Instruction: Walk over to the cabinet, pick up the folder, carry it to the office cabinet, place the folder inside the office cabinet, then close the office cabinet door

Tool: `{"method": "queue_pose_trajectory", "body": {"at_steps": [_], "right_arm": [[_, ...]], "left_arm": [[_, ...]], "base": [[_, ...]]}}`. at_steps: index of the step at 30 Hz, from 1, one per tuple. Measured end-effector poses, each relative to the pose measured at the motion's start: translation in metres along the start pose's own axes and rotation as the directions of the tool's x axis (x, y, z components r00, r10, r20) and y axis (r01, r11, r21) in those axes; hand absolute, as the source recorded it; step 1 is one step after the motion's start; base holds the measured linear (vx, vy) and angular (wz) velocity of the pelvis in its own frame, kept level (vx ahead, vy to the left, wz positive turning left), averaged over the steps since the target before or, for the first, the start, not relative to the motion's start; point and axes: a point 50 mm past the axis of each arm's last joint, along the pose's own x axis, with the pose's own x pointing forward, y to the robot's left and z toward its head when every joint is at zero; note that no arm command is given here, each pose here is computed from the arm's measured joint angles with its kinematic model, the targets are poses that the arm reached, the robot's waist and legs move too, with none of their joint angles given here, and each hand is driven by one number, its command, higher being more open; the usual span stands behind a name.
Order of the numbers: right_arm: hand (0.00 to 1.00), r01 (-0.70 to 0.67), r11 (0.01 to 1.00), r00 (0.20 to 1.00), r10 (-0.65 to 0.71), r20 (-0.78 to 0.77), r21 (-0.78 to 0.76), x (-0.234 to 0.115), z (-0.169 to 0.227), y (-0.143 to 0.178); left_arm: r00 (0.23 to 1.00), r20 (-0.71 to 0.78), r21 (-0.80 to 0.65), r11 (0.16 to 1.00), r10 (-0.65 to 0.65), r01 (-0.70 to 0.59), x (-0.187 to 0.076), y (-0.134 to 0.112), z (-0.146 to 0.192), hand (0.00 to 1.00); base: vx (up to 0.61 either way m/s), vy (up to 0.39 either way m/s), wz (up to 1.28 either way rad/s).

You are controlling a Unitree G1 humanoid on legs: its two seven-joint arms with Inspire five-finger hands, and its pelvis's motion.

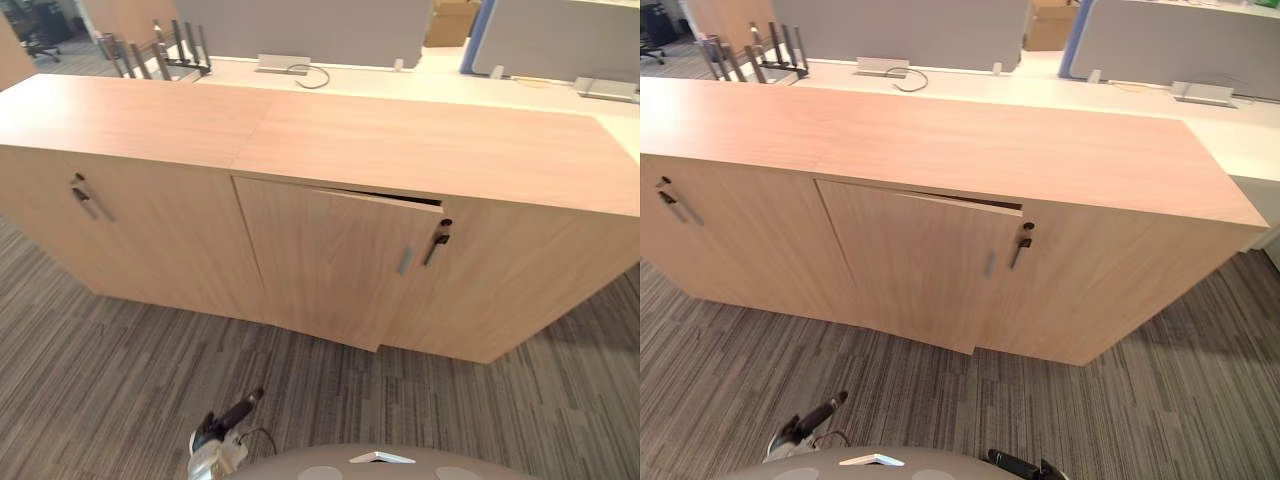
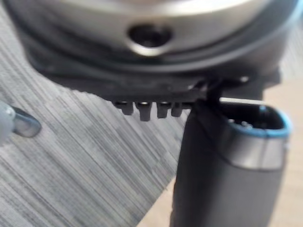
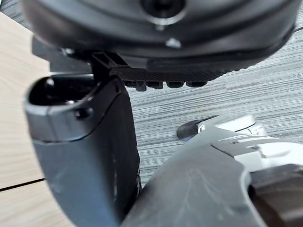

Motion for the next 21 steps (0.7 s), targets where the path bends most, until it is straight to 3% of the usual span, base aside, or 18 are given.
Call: {"method": "queue_pose_trajectory", "body": {"at_steps": [5, 9, 15, 21], "right_arm": [[1.00, 0.017, 0.999, 1.000, -0.016, -0.012, 0.038, 0.000, -0.002, -0.002], [1.00, 0.023, 0.998, 1.000, -0.022, -0.018, 0.063, 0.000, -0.004, -0.003], [1.00, 0.052, 0.970, 0.998, -0.043, -0.043, 0.236, -0.001, -0.012, -0.004], [1.00, 0.056, 0.960, 0.998, -0.044, -0.050, 0.275, -0.001, -0.014, -0.004]], "left_arm": [[0.995, 0.005, 0.053, 0.994, -0.096, 0.095, 0.000, -0.011, 0.003, 1.00], [0.990, -0.070, 0.122, 0.984, -0.119, 0.127, -0.003, -0.009, -0.017, 1.00], [0.988, -0.140, 0.203, 0.975, -0.065, 0.092, -0.006, 0.015, -0.037, 1.00], [0.990, -0.137, 0.246, 0.966, -0.047, 0.080, -0.006, 0.022, -0.035, 1.00]], "base": [[0.04, -0.038, -0.23], [0.01, -0.015, -0.09], [-0.01, -0.029, -0.05], [-0.05, -0.034, -0.05]]}}
